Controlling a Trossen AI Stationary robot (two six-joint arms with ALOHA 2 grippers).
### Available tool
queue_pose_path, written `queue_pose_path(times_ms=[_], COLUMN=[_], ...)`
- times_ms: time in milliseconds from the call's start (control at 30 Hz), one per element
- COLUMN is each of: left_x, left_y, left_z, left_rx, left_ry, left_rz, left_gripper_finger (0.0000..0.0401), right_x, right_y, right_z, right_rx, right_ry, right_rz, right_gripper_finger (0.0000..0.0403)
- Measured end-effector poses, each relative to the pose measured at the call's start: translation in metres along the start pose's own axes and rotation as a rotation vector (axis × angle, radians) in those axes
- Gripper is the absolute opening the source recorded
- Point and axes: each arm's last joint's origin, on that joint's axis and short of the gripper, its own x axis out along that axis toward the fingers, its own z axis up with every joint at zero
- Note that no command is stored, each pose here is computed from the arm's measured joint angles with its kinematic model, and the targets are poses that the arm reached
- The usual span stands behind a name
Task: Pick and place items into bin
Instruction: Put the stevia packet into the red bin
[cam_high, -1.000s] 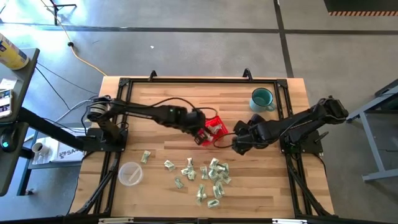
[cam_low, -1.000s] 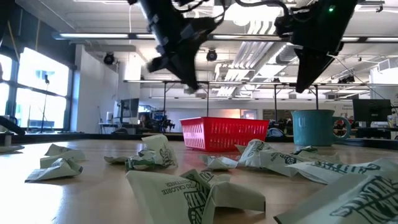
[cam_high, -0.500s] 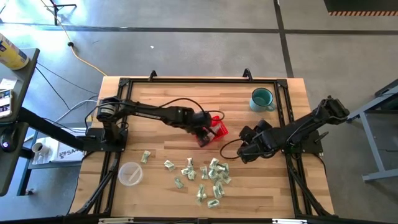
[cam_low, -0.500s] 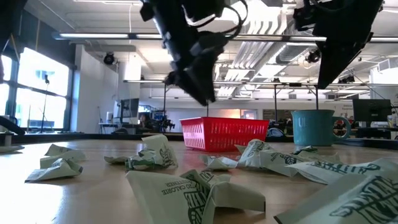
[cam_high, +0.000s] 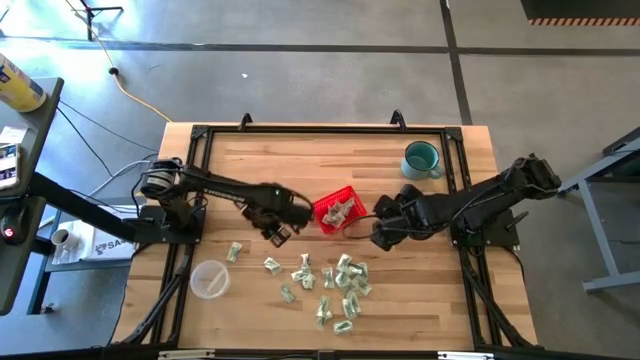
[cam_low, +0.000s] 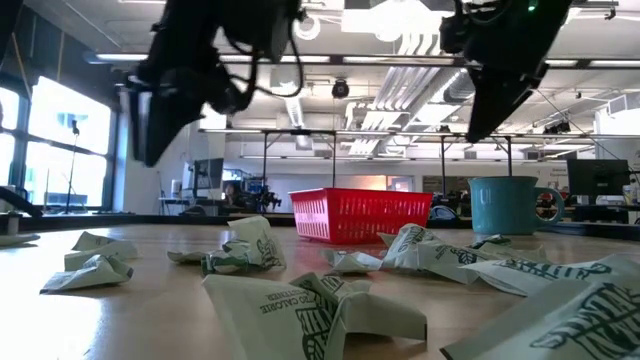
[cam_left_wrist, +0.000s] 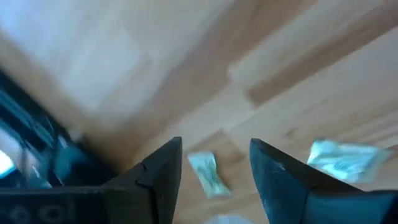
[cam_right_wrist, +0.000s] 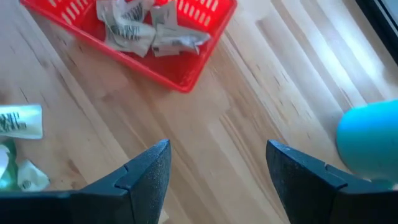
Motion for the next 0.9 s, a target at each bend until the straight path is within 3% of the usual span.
queue_pose_path(times_ms=[167, 367, 467, 667, 900], left_x=[0.033, 0.05, 0.056, 0.066, 0.09], left_y=[0.001, 0.007, 0.019, 0.032, 0.032], left_z=[-0.026, -0.056, -0.072, -0.092, -0.095], left_rx=[-0.113, -0.247, -0.309, -0.296, -0.286], left_ry=[0.095, 0.012, -0.02, -0.019, 0.022], left_rz=[0.064, -0.16, -0.178, -0.185, -0.228], left_gripper_finger=[0.0214, 0.0215, 0.0215, 0.0215, 0.0215], right_x=[0.003, 0.004, 0.004, 0.003, 0.003], right_y=[-0.002, -0.002, -0.001, 0.0, 0.002], right_z=[0.006, 0.007, 0.007, 0.009, 0.011], right_rx=[-0.026, -0.053, -0.049, -0.038, 0.007], right_ry=[-0.001, -0.002, -0.004, -0.02, -0.036], right_rz=[0.027, 0.032, 0.04, 0.054, 0.066], right_gripper_finger=[0.0254, 0.0254, 0.0254, 0.0254, 0.0254])
